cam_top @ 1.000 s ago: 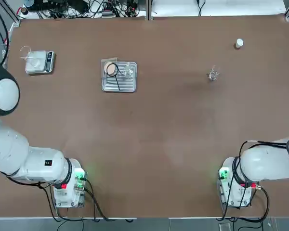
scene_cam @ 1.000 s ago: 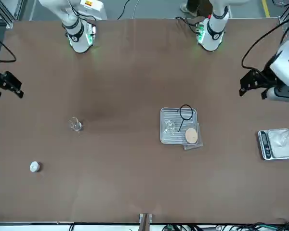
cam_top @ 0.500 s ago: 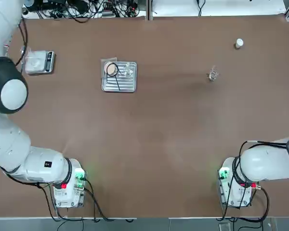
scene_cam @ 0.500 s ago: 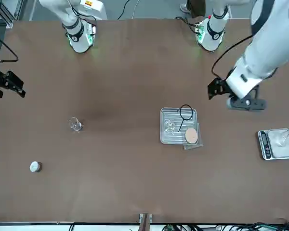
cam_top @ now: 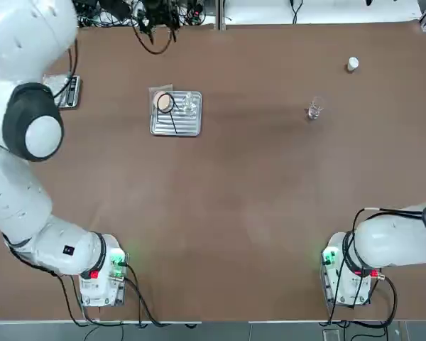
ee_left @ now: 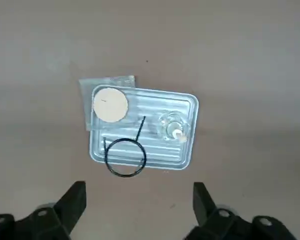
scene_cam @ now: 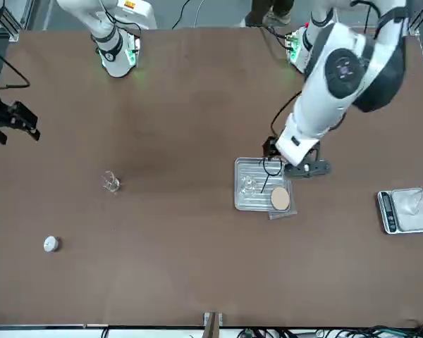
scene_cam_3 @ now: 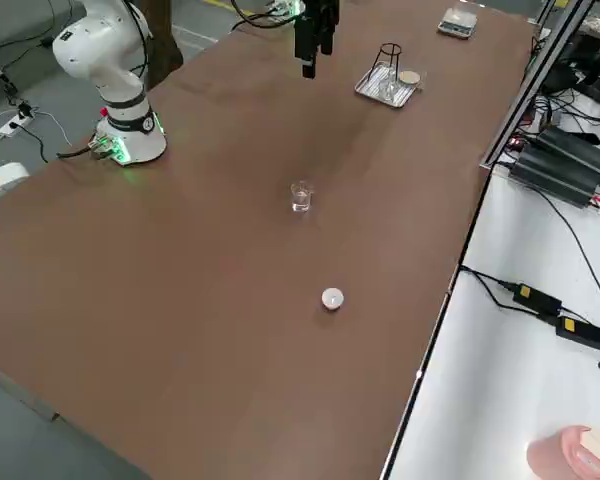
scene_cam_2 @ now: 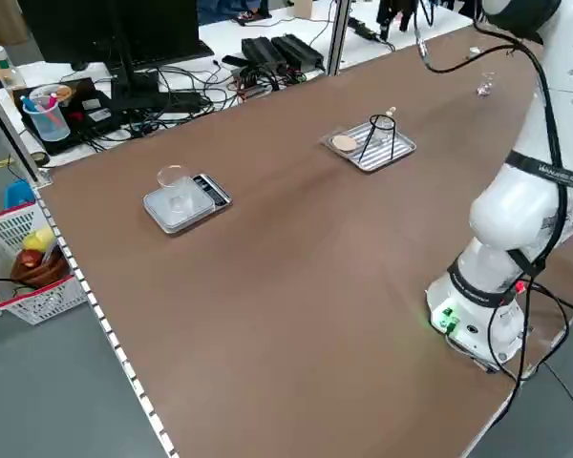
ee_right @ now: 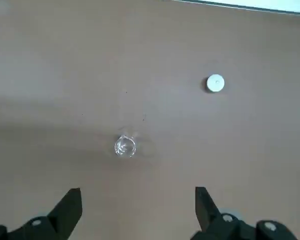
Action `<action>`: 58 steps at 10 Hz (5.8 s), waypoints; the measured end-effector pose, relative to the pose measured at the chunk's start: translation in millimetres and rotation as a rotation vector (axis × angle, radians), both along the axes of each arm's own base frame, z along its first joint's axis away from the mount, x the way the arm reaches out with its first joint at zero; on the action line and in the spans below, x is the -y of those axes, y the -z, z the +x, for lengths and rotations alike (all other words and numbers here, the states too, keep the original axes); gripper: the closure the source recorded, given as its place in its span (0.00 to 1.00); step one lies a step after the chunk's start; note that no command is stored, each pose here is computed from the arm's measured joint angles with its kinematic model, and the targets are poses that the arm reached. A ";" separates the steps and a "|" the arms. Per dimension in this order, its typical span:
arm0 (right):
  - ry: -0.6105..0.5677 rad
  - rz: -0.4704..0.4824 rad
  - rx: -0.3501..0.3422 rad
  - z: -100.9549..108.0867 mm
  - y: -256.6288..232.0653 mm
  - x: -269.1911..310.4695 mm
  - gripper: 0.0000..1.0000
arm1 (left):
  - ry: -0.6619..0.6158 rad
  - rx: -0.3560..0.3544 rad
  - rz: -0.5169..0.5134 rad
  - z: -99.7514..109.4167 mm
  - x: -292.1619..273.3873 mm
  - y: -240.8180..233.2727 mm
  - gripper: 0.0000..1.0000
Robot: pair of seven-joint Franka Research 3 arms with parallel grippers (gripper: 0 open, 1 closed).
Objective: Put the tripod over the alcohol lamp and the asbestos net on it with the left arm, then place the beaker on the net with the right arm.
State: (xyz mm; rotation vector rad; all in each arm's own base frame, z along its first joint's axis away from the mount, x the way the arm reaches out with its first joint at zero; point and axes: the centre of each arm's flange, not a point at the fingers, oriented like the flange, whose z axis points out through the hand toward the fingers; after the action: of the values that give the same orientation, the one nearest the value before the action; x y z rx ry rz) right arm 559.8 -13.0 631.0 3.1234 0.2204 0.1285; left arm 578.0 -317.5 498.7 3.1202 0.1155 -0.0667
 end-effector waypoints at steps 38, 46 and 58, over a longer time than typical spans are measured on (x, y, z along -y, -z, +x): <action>-1.150 0.745 0.735 -52.3 501.0 146.4 0.00 | -0.006 0.110 0.052 -28.5 60.4 247.4 0.74; -1.114 0.757 0.776 -47.7 504.4 135.4 0.00 | -0.120 0.088 -0.038 -4.0 80.7 176.6 0.74; -1.131 0.737 0.787 -39.1 505.7 118.1 0.00 | -0.208 0.124 -0.053 -145.3 296.1 196.0 0.74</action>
State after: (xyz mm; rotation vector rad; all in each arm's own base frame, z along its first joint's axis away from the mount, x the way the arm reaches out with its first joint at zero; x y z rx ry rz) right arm 520.7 -131.1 125.3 2.6466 2.1823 1.6385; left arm 432.7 -613.6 302.7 3.0288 0.4257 0.1241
